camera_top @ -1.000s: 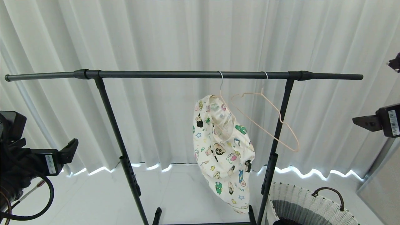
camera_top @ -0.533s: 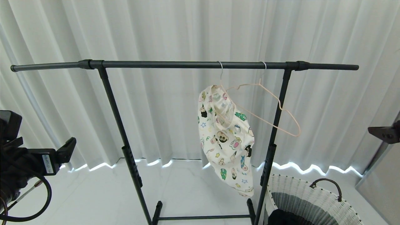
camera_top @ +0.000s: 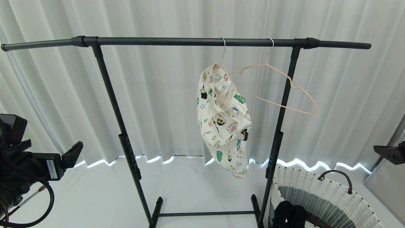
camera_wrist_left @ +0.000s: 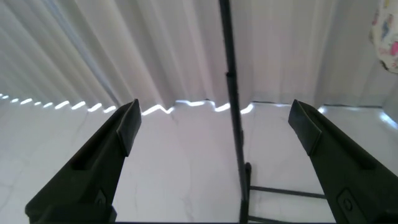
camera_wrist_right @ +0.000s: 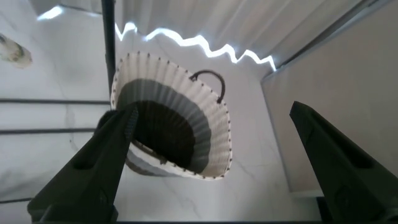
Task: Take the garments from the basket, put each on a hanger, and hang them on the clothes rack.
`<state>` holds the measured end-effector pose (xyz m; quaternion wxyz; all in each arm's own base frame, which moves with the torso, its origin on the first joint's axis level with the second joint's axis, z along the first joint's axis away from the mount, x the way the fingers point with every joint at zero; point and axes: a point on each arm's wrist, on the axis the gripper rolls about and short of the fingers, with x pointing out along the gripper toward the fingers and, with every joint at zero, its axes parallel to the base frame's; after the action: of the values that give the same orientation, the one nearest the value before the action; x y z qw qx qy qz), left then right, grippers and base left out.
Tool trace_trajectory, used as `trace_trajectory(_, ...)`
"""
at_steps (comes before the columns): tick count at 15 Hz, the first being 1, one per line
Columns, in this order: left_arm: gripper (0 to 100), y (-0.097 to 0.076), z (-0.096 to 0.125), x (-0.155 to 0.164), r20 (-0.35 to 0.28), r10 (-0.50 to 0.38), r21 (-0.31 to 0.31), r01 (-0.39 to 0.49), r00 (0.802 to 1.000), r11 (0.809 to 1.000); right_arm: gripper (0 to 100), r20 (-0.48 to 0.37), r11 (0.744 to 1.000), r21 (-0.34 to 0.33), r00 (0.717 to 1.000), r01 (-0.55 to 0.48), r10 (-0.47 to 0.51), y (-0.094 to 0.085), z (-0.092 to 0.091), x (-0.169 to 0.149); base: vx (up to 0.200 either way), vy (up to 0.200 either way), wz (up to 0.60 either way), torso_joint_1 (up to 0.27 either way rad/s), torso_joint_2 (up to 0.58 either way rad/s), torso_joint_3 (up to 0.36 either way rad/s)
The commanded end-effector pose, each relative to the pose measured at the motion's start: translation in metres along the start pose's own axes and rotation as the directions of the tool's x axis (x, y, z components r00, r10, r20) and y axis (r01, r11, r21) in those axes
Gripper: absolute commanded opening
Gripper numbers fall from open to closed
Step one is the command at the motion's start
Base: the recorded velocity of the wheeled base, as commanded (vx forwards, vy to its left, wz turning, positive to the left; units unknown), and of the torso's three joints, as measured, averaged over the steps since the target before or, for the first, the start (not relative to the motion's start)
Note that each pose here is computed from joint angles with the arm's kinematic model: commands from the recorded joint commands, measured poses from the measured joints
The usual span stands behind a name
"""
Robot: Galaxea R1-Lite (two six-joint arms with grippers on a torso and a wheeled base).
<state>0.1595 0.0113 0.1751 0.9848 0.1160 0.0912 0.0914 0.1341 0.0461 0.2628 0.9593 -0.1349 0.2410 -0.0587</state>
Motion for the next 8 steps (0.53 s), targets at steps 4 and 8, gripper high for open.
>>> trace_trajectory(4, 100, -0.011, -0.003, -0.008, 0.029, -0.150, 0.010, 0.150, 0.988, 0.989, 100, -0.030, 1.000, -0.024, 1.000, -0.003, 0.002, 0.007, -0.017, 0.011, 0.000, 0.000, 0.00, -0.189, 0.48, 0.289)
trace_trajectory(8, 100, -0.023, -0.011, -0.014, 0.011, -0.233, 0.029, 0.232, 0.973, 0.972, 100, -0.046, 0.999, -0.047, 0.999, -0.004, 0.002, 0.011, -0.026, 0.017, 0.000, 0.000, 0.00, -0.162, 0.46, 0.298)
